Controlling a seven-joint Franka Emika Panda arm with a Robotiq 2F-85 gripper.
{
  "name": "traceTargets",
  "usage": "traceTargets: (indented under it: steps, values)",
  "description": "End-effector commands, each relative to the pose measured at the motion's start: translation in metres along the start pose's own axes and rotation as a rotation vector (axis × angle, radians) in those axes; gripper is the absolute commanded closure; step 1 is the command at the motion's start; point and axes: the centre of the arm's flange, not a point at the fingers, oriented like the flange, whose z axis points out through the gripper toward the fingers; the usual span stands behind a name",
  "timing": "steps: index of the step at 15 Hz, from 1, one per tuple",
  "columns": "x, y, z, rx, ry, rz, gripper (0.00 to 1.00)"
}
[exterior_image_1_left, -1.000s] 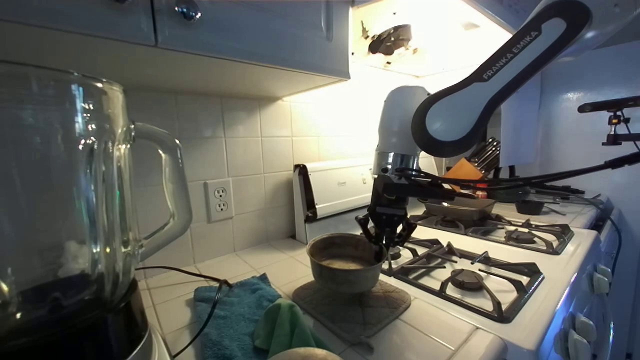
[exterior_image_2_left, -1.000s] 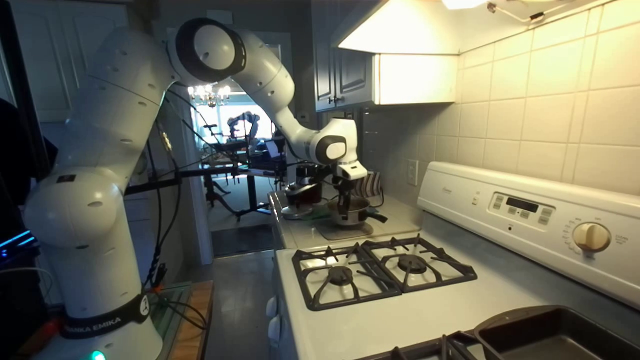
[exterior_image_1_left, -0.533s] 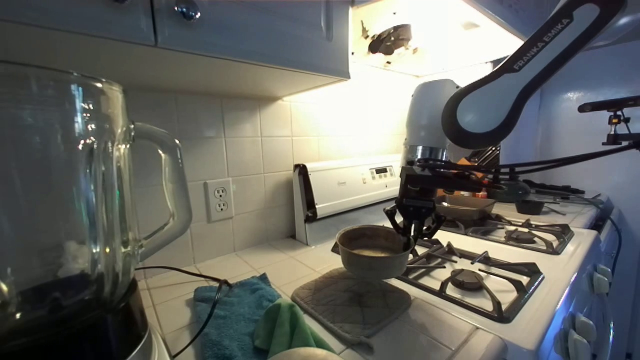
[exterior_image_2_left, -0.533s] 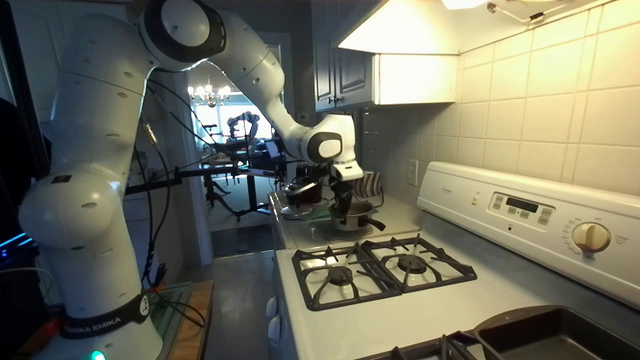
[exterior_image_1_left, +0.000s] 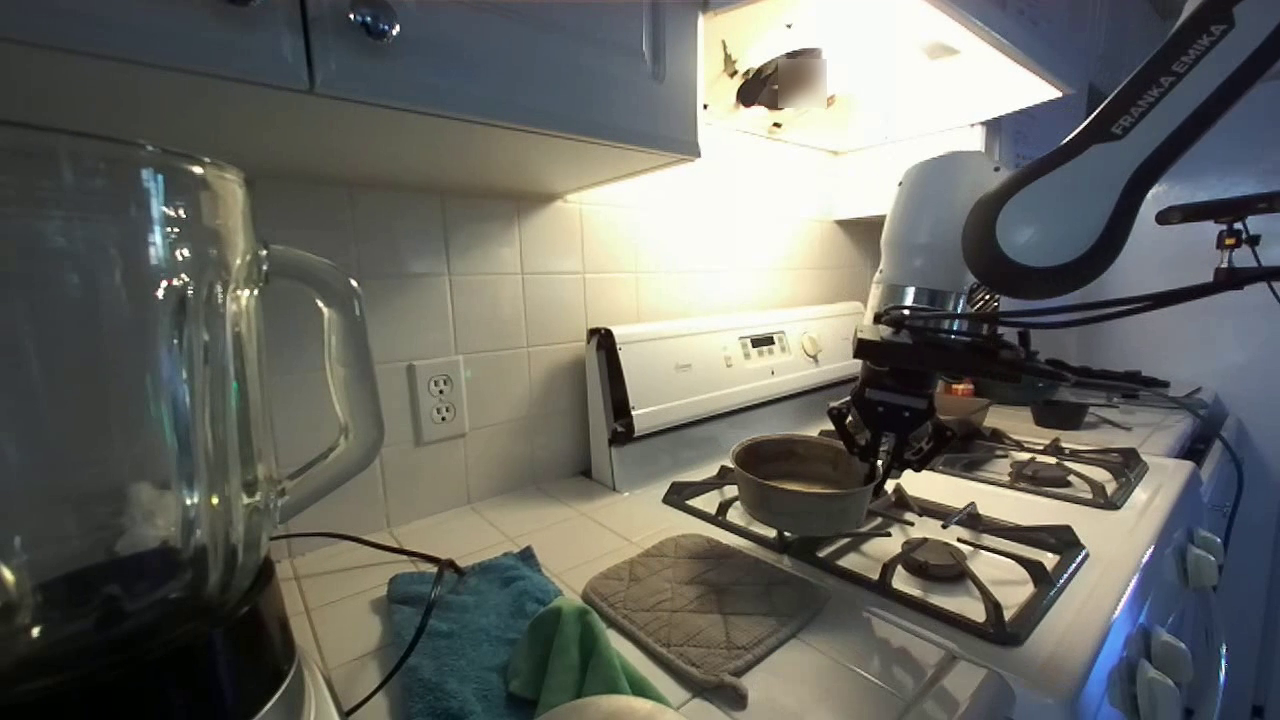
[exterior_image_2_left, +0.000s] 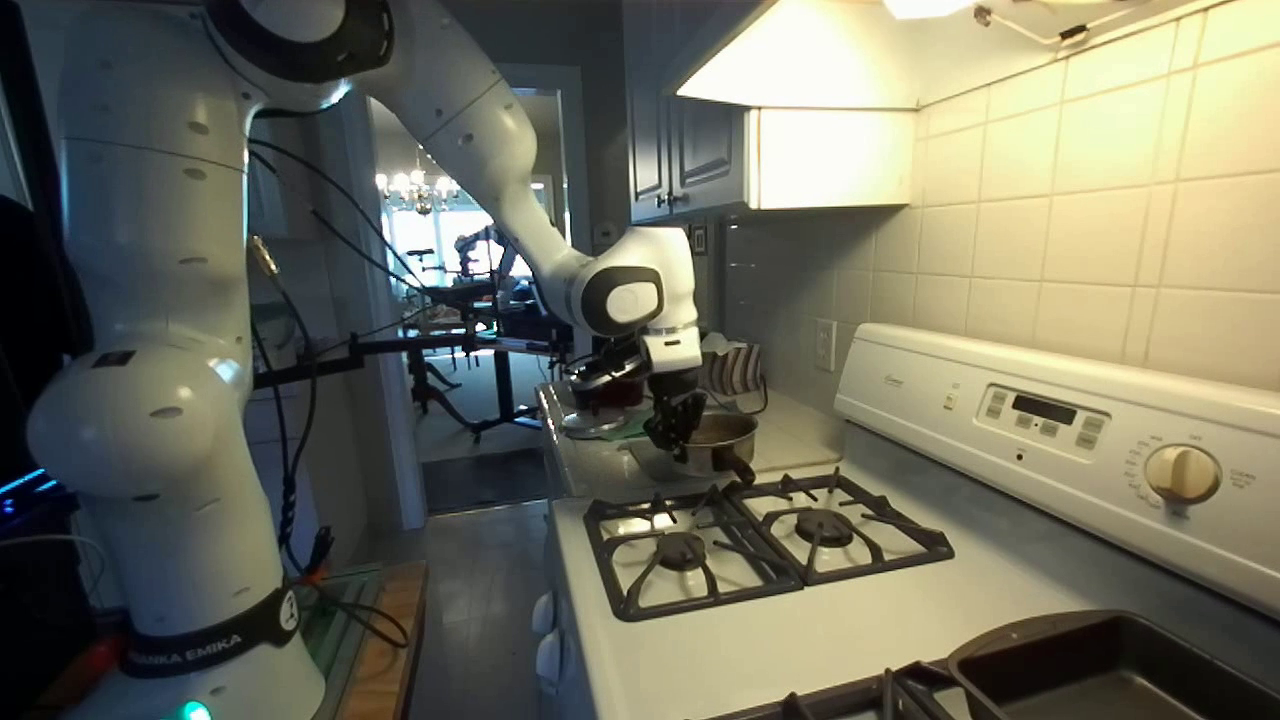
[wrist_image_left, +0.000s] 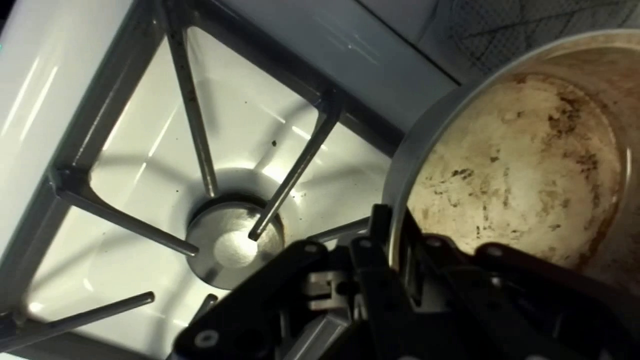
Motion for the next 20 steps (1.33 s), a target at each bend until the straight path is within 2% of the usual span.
traceTargets:
  steps: [1,8,20]
  values:
    - [0.002,0.036,-0.015,0.027,0.028,0.104,0.98]
    - [0.013,0.075,-0.012,-0.012,0.034,0.248,0.98]
    - [-0.005,0.114,-0.008,-0.028,0.033,0.376,0.98]
